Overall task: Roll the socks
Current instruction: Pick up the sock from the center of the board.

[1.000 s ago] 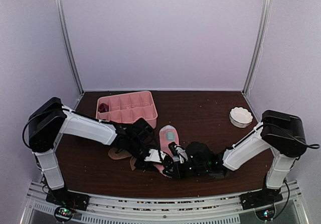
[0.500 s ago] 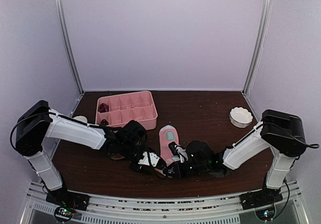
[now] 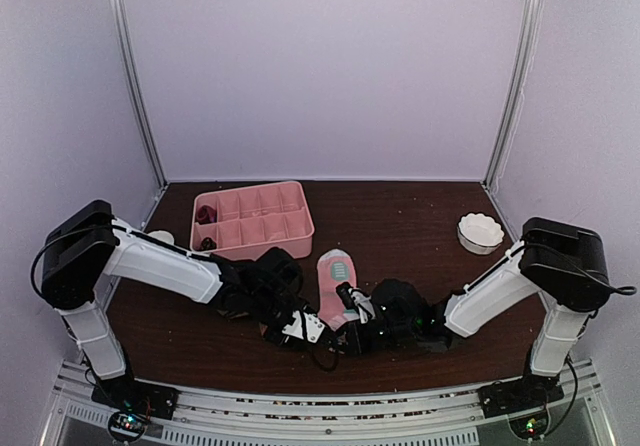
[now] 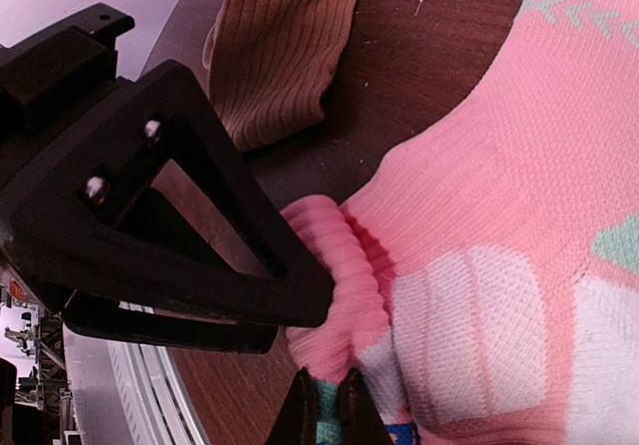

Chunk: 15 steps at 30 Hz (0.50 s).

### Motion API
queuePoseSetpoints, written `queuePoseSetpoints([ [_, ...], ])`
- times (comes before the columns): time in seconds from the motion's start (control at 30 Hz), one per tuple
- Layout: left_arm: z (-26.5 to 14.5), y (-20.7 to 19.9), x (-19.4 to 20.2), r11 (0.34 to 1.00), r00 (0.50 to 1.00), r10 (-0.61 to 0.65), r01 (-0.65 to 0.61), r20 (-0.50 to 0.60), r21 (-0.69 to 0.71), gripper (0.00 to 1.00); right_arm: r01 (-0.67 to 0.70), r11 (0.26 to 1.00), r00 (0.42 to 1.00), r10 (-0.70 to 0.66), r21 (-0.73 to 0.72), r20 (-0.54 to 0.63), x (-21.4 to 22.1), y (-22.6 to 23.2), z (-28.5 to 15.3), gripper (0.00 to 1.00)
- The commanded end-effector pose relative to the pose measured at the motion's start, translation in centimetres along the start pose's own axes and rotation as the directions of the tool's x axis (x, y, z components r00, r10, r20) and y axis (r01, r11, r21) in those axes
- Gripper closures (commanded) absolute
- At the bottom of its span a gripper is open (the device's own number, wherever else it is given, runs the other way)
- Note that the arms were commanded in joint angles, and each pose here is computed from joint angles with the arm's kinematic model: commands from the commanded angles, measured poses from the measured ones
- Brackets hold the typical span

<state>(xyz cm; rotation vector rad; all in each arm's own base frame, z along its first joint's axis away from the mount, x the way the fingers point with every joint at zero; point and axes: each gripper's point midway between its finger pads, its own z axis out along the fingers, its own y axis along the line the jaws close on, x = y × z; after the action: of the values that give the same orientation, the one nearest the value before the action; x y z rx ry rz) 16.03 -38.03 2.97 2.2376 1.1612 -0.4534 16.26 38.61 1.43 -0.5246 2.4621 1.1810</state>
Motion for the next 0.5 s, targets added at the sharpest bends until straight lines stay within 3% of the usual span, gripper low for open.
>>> queuePoseSetpoints([
  [0.0,0.6,1.3,0.4,0.999,0.999,0.022,-0.024,-0.030,-0.040,0.59,-0.063,0.903,0.913,0.224,0.424,-0.342,12.4,-11.6,-3.7,1.00],
  [0.47,2.4,0.2,2.7,1.000,0.993,0.020,-0.018,-0.115,0.016,0.66,-0.086,0.920,0.911,0.228,0.383,-0.343,12.1,-10.9,-3.6,1.00],
])
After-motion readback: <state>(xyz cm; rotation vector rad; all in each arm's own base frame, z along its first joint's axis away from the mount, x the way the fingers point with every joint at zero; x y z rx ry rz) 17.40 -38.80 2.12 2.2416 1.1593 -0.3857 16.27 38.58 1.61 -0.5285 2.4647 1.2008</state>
